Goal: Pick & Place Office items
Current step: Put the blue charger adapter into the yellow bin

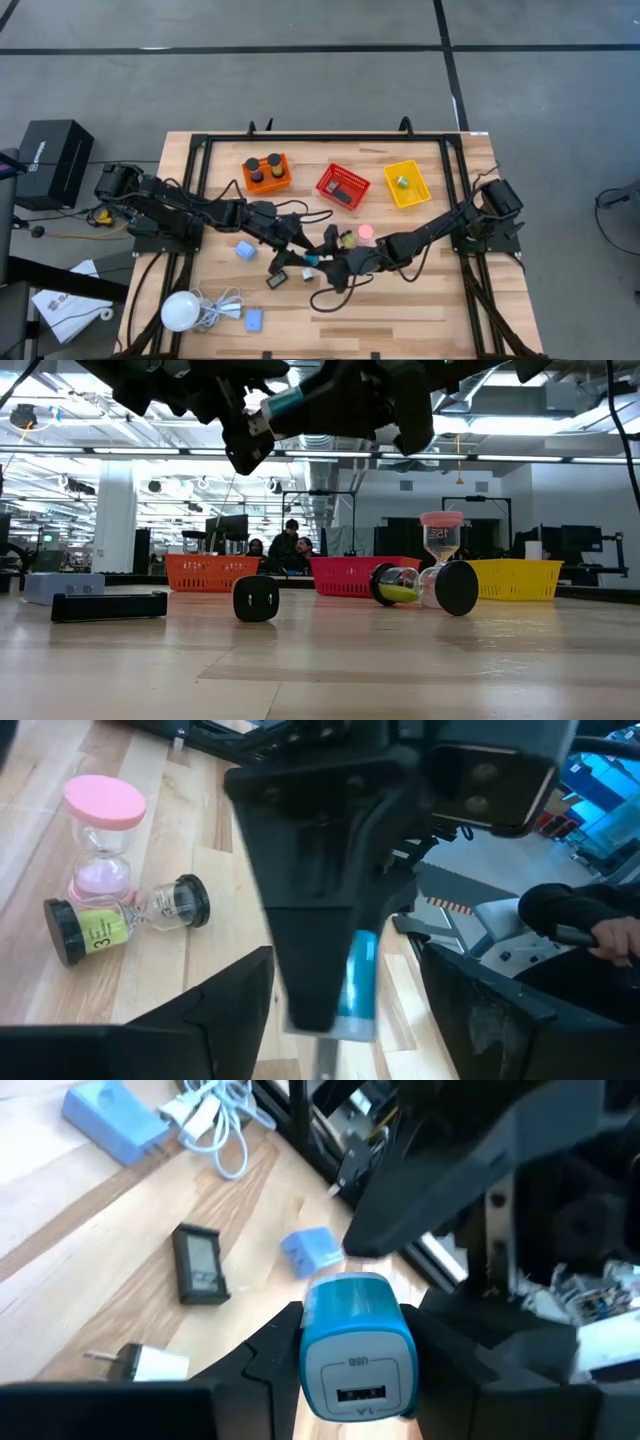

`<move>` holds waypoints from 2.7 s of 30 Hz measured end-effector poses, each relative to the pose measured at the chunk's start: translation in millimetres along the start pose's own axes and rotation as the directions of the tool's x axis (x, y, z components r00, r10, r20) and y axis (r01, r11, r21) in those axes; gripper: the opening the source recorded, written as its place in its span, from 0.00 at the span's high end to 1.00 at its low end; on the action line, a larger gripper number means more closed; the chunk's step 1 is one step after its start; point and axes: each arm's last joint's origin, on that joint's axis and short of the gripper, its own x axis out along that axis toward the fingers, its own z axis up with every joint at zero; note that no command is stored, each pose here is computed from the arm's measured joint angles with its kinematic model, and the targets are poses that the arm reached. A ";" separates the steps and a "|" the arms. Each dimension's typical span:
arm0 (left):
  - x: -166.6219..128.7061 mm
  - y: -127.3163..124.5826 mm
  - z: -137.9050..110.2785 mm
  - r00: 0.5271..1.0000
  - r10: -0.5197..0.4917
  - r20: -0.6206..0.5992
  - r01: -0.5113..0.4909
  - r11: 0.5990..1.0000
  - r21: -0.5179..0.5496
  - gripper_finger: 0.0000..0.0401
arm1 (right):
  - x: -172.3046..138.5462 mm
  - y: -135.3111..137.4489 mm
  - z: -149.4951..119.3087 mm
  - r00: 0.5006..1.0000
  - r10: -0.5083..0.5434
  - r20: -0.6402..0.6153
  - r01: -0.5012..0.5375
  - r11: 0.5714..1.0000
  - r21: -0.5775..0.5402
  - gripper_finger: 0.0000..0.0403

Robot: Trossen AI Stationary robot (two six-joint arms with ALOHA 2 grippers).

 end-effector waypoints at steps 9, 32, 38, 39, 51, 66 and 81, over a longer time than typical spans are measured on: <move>-0.1 -0.4 0.3 1.000 -0.003 0.003 0.003 1.000 0.001 0.38 | -10.8 12.8 0.1 0.995 0.013 -0.101 -0.017 0.999 -0.035 0.66; -0.3 -0.7 1.0 1.000 -0.008 0.008 0.008 1.000 0.003 0.38 | -121.7 -53.5 -41.0 0.730 -0.101 -0.675 0.247 0.961 0.123 0.66; -0.3 -1.0 1.5 1.000 -0.011 0.013 0.010 1.000 0.004 0.38 | -153.0 -84.2 -70.7 0.539 -0.089 -0.837 0.376 0.915 0.146 0.65; -0.3 -1.0 1.6 1.000 -0.011 0.014 0.011 1.000 0.005 0.38 | -157.0 -89.0 -75.3 0.507 -0.086 -0.858 0.400 0.905 0.145 0.65; -0.3 -1.3 2.0 1.000 -0.016 0.017 0.016 1.000 0.006 0.38 | -163.6 -114.4 -136.3 0.342 0.128 -0.931 0.602 0.731 0.321 0.65; -0.3 -1.5 2.4 1.000 -0.017 0.021 0.017 1.000 0.007 0.44 | -138.7 -113.1 -194.7 0.384 0.374 -0.844 0.641 0.550 0.535 0.64; -0.4 -1.9 3.2 0.999 -0.018 0.031 0.017 1.000 0.009 0.48 | -115.8 -98.3 -235.9 0.176 0.503 -0.846 0.660 0.577 0.481 0.57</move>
